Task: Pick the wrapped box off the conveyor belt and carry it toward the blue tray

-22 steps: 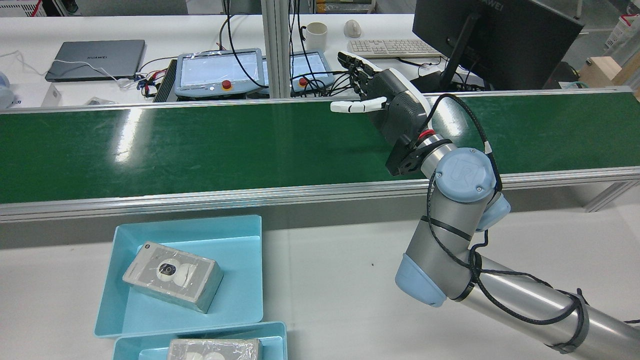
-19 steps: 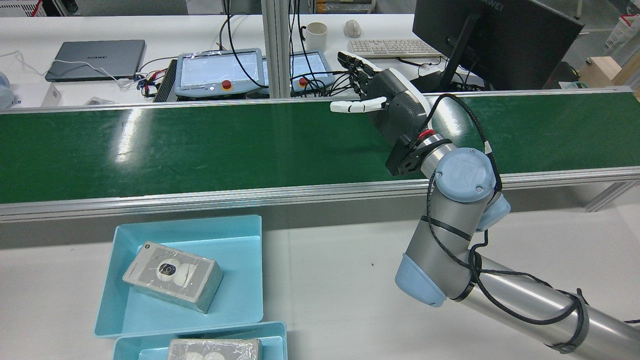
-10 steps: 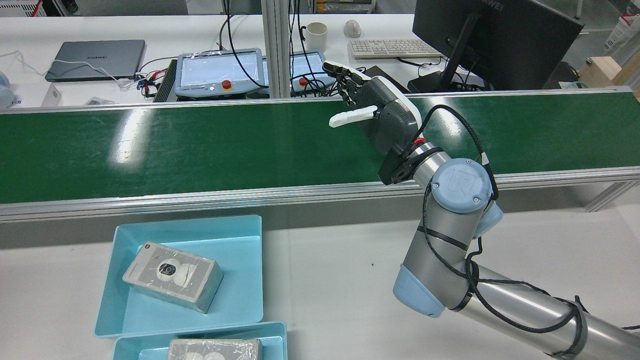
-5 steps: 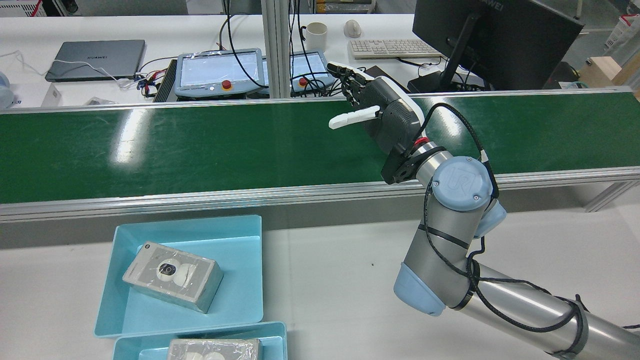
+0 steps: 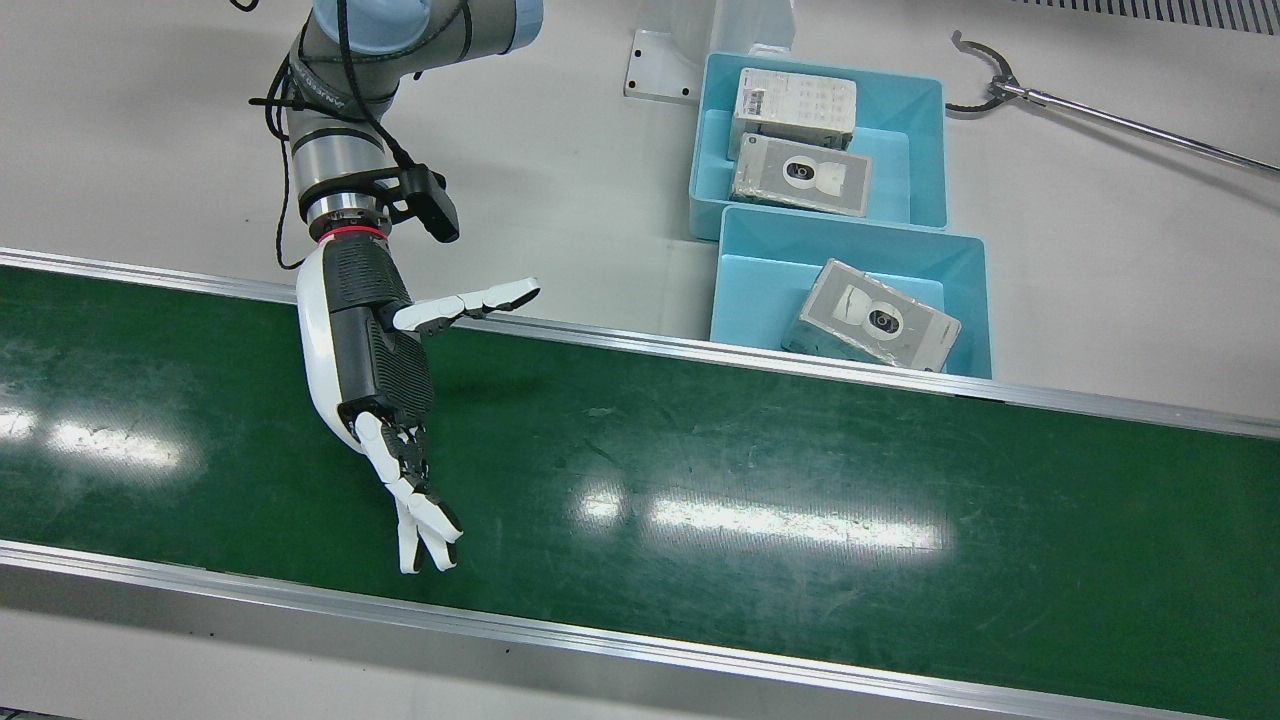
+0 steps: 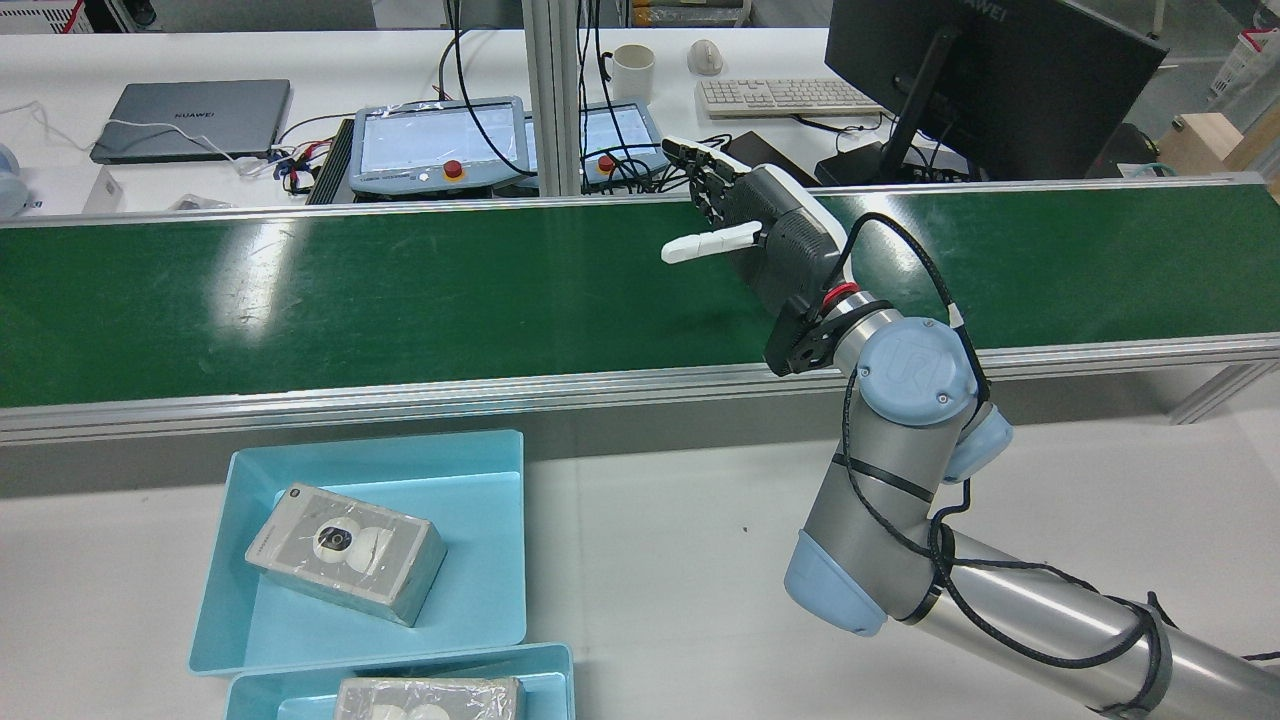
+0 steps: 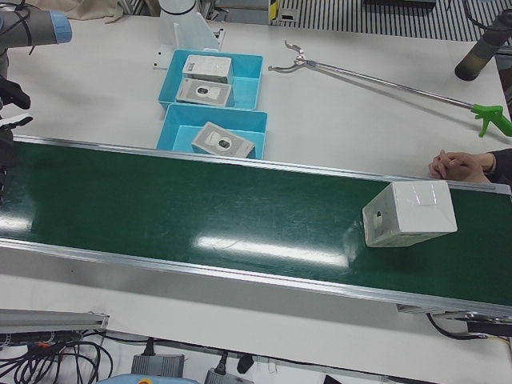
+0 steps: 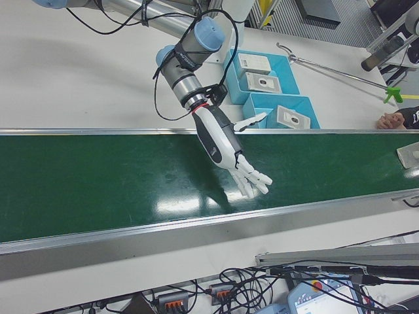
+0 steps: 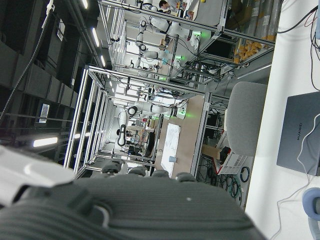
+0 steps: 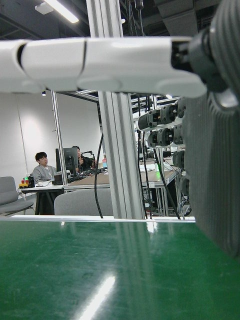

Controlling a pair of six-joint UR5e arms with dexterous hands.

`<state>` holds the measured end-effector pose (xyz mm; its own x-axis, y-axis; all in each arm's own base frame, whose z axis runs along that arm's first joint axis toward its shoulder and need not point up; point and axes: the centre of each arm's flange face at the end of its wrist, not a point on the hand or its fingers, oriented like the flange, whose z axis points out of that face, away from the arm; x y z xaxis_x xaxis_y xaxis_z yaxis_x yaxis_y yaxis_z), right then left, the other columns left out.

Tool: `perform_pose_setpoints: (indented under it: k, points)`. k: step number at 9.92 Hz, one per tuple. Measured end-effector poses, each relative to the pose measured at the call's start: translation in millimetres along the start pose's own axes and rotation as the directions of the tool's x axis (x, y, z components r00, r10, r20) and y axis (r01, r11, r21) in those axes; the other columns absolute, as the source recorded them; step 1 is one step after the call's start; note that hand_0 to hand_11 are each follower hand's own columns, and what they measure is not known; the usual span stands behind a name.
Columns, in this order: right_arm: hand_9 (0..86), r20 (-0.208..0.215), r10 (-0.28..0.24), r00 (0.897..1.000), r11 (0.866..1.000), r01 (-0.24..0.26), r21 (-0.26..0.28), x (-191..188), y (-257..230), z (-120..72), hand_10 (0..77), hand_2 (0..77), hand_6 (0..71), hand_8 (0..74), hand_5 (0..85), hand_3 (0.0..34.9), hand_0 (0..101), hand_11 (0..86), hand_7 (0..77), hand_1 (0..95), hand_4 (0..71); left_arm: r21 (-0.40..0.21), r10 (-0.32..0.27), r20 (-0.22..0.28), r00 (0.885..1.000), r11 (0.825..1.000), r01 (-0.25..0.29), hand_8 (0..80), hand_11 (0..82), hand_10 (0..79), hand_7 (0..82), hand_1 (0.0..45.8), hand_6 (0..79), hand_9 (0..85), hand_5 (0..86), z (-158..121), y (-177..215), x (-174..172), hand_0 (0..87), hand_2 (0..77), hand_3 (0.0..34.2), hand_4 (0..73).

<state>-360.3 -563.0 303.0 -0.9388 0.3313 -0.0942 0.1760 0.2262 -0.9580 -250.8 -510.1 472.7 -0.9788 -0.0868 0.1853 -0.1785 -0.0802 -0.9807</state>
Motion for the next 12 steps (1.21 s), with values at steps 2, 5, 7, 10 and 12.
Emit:
perform_pose_setpoints:
  k: [2,5,7,10,12]
  points:
    - [1.1,-0.003,0.008,1.0,1.0,-0.008,-0.008,2.7,-1.3,0.9,0.0,4.9,2.7,0.0,12.5,0.0,49,1.6,1.6,15.3,8.7,0.0,0.0,0.0,1.0,1.0,0.0,0.5,0.5,0.5,0.5,0.0,0.5,0.5,1.1,0.0,0.0,0.0,0.0,1.1,0.0,0.0]
    - [1.1,0.005,0.008,1.0,1.0,-0.008,-0.011,-2.1,-2.3,2.1,0.0,6.0,2.7,0.0,12.5,0.0,49,1.6,1.6,15.8,8.7,0.0,0.0,0.0,1.0,1.0,0.0,0.5,0.5,0.5,0.5,0.0,0.5,0.5,1.1,0.0,0.0,0.0,0.0,1.1,0.0,0.0]
    - [1.1,0.016,0.007,1.0,1.0,-0.006,-0.014,-10.1,-1.3,3.6,0.0,6.0,2.7,0.0,13.6,0.0,49,1.6,1.6,15.8,8.7,0.0,0.0,0.0,1.0,1.0,0.0,0.5,0.5,0.5,0.5,0.0,0.5,0.5,1.1,0.0,0.0,0.0,0.0,0.5,0.0,0.0]
    - [1.1,0.028,0.008,1.0,1.0,-0.008,-0.021,-18.0,1.6,4.9,0.0,1.6,1.6,0.0,12.5,0.0,48,1.6,1.6,12.5,7.6,0.0,0.0,0.0,1.0,1.0,0.0,0.5,0.5,0.5,0.5,0.0,0.0,0.5,1.1,0.0,0.0,0.0,0.0,1.1,0.0,0.0]
    - [1.1,0.024,0.008,1.0,1.0,-0.007,-0.02,-15.6,1.0,4.4,0.0,1.6,2.2,0.0,12.5,0.0,48,1.6,1.6,14.2,7.6,0.0,0.0,0.0,1.0,1.0,0.0,0.5,0.5,0.5,0.5,0.0,0.5,0.5,1.1,0.0,0.0,0.0,0.0,1.1,0.0,0.0]
